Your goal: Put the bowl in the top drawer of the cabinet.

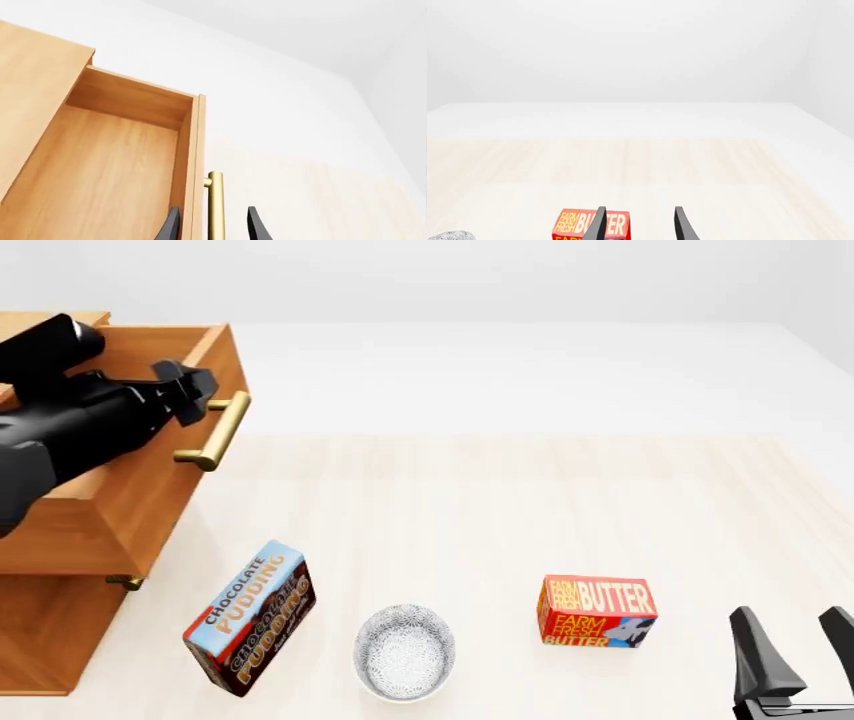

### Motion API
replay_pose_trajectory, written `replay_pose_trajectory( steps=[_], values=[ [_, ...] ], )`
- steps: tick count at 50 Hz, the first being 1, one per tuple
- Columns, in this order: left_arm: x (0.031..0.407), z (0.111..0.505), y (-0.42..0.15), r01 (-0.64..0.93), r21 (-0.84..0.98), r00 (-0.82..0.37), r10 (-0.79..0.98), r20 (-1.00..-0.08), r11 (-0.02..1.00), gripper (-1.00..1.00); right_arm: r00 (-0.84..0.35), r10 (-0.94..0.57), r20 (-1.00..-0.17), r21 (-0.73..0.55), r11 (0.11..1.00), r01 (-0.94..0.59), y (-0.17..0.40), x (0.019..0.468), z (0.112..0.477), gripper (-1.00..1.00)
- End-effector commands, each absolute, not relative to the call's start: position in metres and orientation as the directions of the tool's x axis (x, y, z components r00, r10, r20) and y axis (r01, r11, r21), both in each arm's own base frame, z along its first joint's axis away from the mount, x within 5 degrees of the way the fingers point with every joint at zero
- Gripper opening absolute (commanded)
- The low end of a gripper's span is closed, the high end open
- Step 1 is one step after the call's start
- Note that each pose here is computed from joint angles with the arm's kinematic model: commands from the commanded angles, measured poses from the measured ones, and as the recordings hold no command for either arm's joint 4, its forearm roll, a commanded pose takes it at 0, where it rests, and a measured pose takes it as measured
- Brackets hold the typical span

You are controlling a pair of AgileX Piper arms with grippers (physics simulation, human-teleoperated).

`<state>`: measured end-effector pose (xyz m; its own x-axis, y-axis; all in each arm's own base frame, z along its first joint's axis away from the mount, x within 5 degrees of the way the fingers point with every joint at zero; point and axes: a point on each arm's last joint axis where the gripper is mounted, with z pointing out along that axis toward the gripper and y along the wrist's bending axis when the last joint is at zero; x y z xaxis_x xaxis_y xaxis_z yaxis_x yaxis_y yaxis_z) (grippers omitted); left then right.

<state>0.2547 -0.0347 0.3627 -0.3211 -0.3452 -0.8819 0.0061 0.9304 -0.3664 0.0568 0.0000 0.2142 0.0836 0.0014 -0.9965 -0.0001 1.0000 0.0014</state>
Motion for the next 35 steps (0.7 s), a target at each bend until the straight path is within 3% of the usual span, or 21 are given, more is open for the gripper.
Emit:
replay_pose_trajectory(
  steps=[1,35],
  values=[
    [0.263,0.35,-0.047,0.029,-0.365,-0.383,-0.327,-0.864,0.931,1.0,0.084,0.001,-0.996,0.001,1.0,0.0,0.0,0.057,0.214,1.0],
    [0.256,0.363,-0.083,0.19,-0.3,-0.4,-0.206,-0.893,0.935,1.0,0.083,0.001,-0.997,0.001,1.0,0.0,0.0,0.057,0.214,1.0]
  ],
)
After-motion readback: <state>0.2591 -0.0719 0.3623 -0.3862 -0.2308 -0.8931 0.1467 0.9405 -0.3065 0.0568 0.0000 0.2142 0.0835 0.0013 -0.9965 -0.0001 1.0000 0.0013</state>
